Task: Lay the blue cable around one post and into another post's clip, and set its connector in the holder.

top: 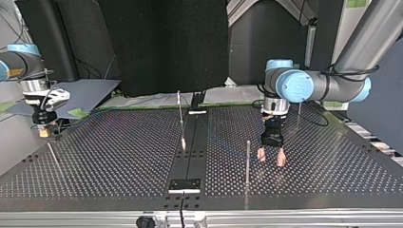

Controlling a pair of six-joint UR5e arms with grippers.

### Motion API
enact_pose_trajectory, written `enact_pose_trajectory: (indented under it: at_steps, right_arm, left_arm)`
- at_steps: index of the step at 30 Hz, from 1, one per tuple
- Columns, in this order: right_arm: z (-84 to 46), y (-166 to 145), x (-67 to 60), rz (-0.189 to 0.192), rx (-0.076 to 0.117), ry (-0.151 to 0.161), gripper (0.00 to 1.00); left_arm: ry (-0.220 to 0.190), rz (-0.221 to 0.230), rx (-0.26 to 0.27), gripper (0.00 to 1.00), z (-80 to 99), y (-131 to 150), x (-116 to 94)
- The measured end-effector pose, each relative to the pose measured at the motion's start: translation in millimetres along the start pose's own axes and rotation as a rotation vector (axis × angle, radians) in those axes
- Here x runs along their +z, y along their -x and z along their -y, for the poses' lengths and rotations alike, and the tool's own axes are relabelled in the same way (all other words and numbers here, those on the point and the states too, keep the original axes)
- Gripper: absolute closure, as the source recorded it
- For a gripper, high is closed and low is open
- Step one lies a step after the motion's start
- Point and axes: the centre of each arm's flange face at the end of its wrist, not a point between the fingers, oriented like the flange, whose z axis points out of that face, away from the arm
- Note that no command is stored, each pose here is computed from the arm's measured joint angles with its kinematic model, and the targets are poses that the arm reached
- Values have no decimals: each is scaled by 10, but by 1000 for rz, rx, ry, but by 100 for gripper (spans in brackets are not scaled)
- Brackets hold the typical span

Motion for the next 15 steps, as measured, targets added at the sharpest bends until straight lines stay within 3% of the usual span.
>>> enact_pose_trajectory:
  at_steps: [15]
  right_arm:
    - [-31,46,37,13,-9,1,93]
  left_arm:
    - [6,-4,9,0,-2,-9,-9]
